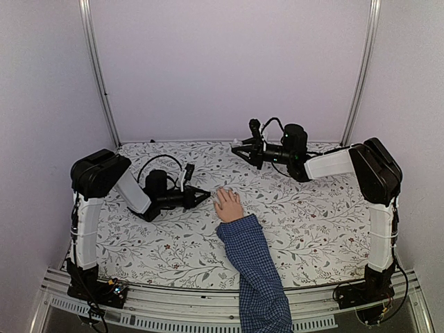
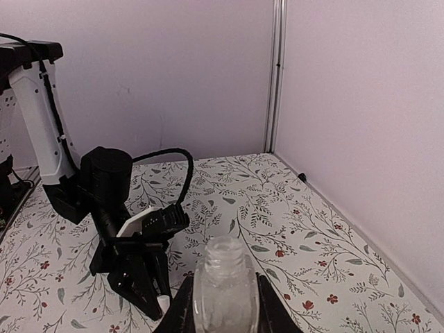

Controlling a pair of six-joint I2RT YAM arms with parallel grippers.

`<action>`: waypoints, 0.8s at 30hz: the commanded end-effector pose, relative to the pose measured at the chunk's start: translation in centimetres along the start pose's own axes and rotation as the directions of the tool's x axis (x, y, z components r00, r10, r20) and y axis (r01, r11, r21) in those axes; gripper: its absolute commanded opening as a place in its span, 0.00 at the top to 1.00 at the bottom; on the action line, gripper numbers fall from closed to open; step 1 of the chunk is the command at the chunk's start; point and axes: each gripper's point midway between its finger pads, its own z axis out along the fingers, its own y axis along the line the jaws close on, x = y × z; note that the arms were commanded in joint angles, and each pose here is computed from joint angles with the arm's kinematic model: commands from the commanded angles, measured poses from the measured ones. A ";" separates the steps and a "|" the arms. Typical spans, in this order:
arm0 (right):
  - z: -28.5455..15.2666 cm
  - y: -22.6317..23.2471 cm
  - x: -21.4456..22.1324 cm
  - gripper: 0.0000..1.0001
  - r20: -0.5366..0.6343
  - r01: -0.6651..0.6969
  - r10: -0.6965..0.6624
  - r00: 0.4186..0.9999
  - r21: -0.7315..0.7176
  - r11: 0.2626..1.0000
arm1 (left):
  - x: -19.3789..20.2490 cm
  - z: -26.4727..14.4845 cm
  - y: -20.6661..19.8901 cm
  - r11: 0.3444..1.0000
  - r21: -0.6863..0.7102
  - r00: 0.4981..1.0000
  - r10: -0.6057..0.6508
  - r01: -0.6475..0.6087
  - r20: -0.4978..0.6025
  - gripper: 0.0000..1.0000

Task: Paint the nails
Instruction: Paint the nail polish on the nail.

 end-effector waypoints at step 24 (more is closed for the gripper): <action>0.4 0.4 0.3 1.00 -0.008 0.001 -0.001 1.000 0.000 1.000 | -0.6 0.0 -0.2 1.000 -0.003 0.999 0.023 -0.023 0.024 1.00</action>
